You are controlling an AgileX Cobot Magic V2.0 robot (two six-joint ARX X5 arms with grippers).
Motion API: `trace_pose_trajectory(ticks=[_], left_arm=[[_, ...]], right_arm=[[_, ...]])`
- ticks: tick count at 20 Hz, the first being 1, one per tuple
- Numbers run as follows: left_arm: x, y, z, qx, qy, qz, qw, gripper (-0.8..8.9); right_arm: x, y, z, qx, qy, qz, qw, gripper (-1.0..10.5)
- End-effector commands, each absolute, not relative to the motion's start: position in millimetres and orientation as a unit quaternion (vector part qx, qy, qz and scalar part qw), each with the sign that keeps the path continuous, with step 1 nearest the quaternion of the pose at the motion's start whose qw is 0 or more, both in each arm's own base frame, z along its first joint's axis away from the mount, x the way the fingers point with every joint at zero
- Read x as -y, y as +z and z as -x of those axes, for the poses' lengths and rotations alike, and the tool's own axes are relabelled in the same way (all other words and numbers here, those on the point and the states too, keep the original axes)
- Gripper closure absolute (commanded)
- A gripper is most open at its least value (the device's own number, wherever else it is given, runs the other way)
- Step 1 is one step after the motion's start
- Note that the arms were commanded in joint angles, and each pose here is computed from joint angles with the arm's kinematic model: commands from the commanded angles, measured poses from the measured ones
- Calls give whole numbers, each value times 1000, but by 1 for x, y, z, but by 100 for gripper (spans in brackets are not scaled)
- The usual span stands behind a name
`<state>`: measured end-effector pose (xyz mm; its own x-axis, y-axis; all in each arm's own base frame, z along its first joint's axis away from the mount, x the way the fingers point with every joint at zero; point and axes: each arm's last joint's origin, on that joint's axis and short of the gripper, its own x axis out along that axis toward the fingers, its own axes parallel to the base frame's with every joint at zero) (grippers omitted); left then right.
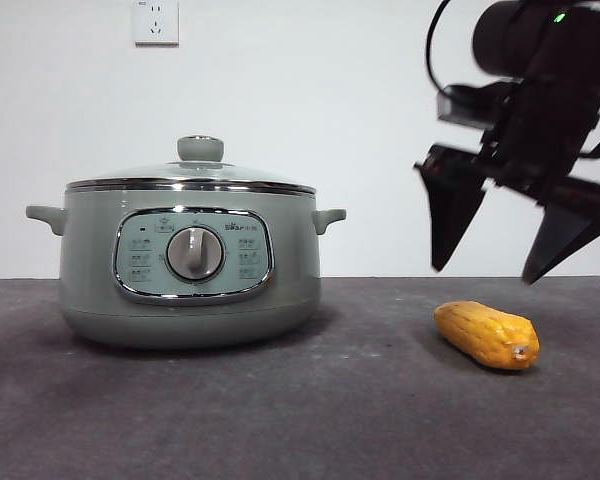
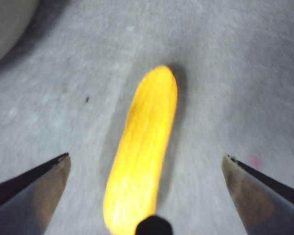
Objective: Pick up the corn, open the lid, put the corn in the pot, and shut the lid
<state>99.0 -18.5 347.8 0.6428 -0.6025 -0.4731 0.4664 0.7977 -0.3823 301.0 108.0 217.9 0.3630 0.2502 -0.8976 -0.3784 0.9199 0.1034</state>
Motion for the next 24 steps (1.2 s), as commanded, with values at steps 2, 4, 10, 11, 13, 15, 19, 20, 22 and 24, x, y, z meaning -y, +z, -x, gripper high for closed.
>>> trace_pose_trajectory(ticks=[2,4,10,11,13,15,19,20,22,24], left_arm=[[19,348,-102,-298,-299,109,900,208],[19,349,-104,-297,-299,108,900,208],[19,351,-107,-284,-301,104,904,208],[19,351,-107,-284,-301,104,904,208],[19,351,-107,-283,-301,104,905,208],[19,350,-109,-286,-300,105,904,208],[19,349,-114,-293,-300,107,901,208],[19,348,-116,-295,-300,108,901,208],[19,348,-123,-293,-300,107,901,208],[19,348,-131,-290,-300,106,902,209]], right_arm=[[-117,203,-308,-538,183,57,821,480],[-119,197,-312,-539,177,53,822,480],[-120,180,-316,-562,170,51,808,573],[-120,179,-316,-563,170,51,807,574],[-120,179,-316,-563,170,52,807,681],[-120,179,-316,-563,171,53,807,859],[-120,180,-317,-560,177,60,807,952],[-120,180,-317,-557,181,64,808,962],[-120,180,-317,-556,182,63,808,962],[-120,186,-315,-551,184,61,811,962]])
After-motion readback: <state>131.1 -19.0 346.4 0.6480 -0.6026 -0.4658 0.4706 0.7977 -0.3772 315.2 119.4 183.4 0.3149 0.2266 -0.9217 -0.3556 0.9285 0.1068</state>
